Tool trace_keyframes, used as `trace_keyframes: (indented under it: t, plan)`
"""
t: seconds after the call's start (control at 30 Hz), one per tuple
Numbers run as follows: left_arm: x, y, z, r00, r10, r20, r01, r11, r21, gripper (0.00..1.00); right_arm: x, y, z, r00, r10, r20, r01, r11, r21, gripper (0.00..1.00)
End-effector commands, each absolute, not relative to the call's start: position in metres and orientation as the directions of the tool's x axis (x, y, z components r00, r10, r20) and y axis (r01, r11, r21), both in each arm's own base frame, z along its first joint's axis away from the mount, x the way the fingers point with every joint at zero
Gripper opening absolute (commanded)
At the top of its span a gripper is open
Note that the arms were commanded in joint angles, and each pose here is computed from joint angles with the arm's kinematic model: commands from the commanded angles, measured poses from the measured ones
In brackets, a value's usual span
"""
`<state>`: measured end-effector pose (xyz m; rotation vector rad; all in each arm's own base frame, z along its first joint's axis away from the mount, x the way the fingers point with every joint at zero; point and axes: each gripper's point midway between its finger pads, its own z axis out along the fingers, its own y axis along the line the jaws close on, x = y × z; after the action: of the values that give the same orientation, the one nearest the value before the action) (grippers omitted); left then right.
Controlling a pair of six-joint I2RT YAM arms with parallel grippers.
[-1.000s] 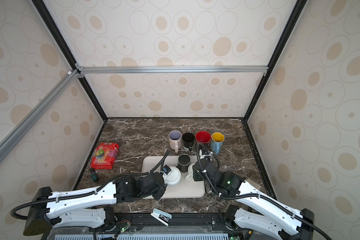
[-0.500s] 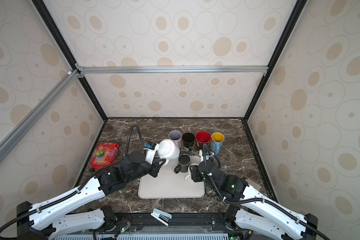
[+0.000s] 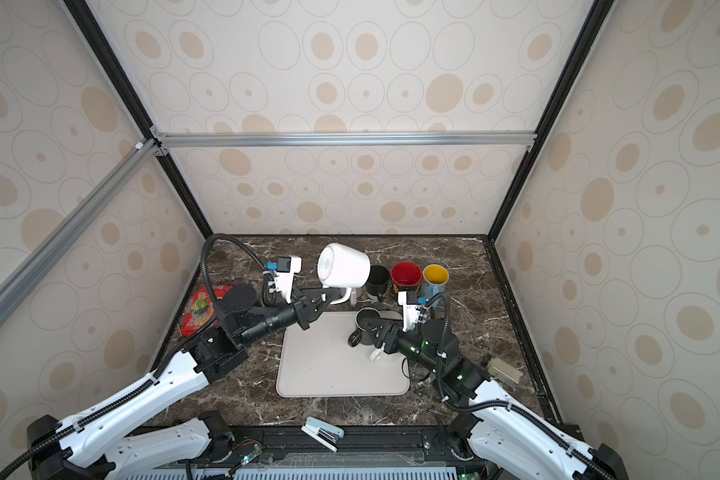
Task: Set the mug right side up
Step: 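Lift the white mug off the tray with the left gripper while the right approaches, then grasp the raised white mug's handle with the right gripper while the left holds it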
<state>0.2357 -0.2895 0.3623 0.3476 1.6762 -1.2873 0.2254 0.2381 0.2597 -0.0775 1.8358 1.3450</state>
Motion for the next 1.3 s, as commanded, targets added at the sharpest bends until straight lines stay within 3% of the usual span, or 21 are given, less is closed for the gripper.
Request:
trace_keyframes:
  t: [0.0, 0.3, 0.6, 0.8, 0.97, 1.07, 1.17, 1.27]
  plan:
    - [0.211, -0.278, 0.440, -0.427, -0.480, -0.766, 0.814, 0.165, -0.557, 0.00, 0.203, 0.252, 0.329, -0.602, 0.439, -0.667, -0.676, 0.165, 0.718, 0.59]
    - [0.204, -0.277, 0.439, -0.481, -0.506, -0.716, 0.810, 0.055, -0.583, 0.00, 0.192, 0.260, 0.380, -0.531, 0.468, -0.707, -0.793, 0.021, 0.609, 0.60]
    - [0.203, -0.282, 0.436, -0.518, -0.498, -0.696, 0.806, -0.010, -0.592, 0.00, 0.201, 0.265, 0.399, -0.508, 0.477, -0.717, -0.807, 0.026, 0.589, 0.59]
    - [0.201, -0.285, 0.437, -0.533, -0.498, -0.684, 0.805, -0.048, -0.592, 0.00, 0.208, 0.269, 0.407, -0.521, 0.495, -0.695, -0.803, -0.008, 0.596, 0.51]
    - [0.200, -0.287, 0.432, -0.557, -0.492, -0.670, 0.795, -0.081, -0.601, 0.00, 0.210, 0.269, 0.415, -0.508, 0.505, -0.698, -0.813, -0.015, 0.581, 0.50]
    - [0.199, -0.288, 0.426, -0.580, -0.486, -0.654, 0.782, -0.109, -0.614, 0.00, 0.210, 0.269, 0.418, -0.501, 0.504, -0.704, -0.819, -0.013, 0.573, 0.43]
    - [0.198, -0.288, 0.422, -0.596, -0.487, -0.639, 0.772, -0.127, -0.623, 0.00, 0.210, 0.269, 0.419, -0.507, 0.502, -0.701, -0.818, -0.023, 0.575, 0.23]
    - [0.198, -0.290, 0.420, -0.600, -0.480, -0.640, 0.770, -0.129, -0.625, 0.00, 0.211, 0.271, 0.418, -0.517, 0.498, -0.696, -0.813, -0.033, 0.581, 0.21]
